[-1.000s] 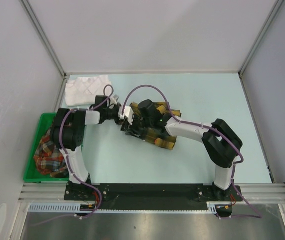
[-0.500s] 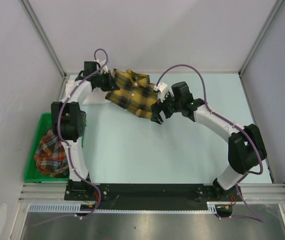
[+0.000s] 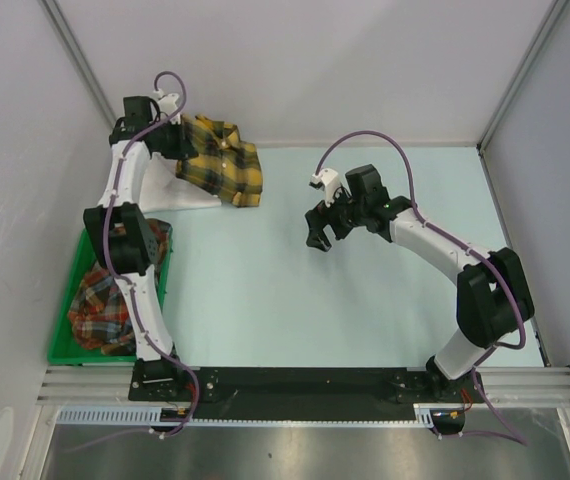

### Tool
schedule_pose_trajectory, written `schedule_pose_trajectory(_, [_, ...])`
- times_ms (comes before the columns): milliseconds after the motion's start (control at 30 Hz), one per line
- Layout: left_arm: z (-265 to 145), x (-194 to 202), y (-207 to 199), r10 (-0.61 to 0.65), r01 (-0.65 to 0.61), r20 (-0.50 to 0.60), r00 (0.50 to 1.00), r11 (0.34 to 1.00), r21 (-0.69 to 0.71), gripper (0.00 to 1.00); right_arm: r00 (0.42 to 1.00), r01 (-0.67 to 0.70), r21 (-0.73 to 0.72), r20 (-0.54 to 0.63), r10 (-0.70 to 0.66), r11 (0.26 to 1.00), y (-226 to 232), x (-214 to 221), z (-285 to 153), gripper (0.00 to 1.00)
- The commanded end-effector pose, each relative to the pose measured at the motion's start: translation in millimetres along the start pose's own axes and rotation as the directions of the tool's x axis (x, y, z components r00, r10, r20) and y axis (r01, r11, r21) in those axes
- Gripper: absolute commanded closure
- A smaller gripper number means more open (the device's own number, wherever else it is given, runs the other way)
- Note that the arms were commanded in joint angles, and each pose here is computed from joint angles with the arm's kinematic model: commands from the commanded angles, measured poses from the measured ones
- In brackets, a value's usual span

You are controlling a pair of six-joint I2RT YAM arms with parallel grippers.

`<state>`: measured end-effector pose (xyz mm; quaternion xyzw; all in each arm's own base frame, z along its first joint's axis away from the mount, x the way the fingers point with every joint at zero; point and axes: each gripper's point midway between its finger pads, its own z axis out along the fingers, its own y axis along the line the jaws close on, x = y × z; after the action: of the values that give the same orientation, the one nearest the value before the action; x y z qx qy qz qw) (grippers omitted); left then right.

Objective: Fold and stack the long sleeve shirts
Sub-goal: Neatly place the folded shirt to the corner

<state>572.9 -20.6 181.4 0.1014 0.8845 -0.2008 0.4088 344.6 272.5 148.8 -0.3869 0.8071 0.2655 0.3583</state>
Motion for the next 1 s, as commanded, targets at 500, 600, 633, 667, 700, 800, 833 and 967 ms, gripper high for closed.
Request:
schedule_pose_trajectory(500, [-81,-64,-51,0.165,-0.174,0.161,0.973,0.983,0.049,1.0,1.0,0.02,0.017,0.009,-0.02,1.0,1,-5,-8,0.0])
schedule_pose_trajectory(600, [-82,-70,-54,0.15,-0.163,0.18,0.972,0.985,0.058,1.0,1.0,0.024,0.018,0.007,-0.024,1.0,1,-4,-8,0.0])
schedule_pose_trajectory(633, [-84,-72,-55,0.147,-0.16,0.186,0.971,0.985,0.058,1.0,1.0,0.024,0.018,0.007,-0.024,1.0,1,-4,-8,0.0])
schedule_pose_trajectory(667, [-86,-76,-56,0.151,-0.165,0.195,0.969,0.985,0.059,1.0,1.0,0.025,0.018,0.008,-0.025,1.0,1,-5,-8,0.0])
schedule_pose_trajectory(700, [-84,-75,-56,0.142,-0.156,0.193,0.971,0.986,0.061,1.0,1.0,0.024,0.018,0.007,-0.024,1.0,1,-4,-8,0.0])
schedule_pose_trajectory(800, [-85,-74,-55,0.146,-0.16,0.189,0.971,0.985,0.058,1.0,1.0,0.028,0.02,0.008,-0.028,0.999,0,-5,-8,0.0])
schedule_pose_trajectory(833, [-84,-72,-53,0.145,-0.158,0.184,0.972,0.986,0.059,1.0,1.0,0.027,0.02,0.006,-0.027,0.999,0,-4,-8,0.0])
schedule_pose_trajectory(967, [-89,-74,-49,0.149,-0.162,0.189,0.971,0.985,0.055,1.0,1.0,0.03,0.02,0.007,-0.03,0.999,1,-4,-9,0.0])
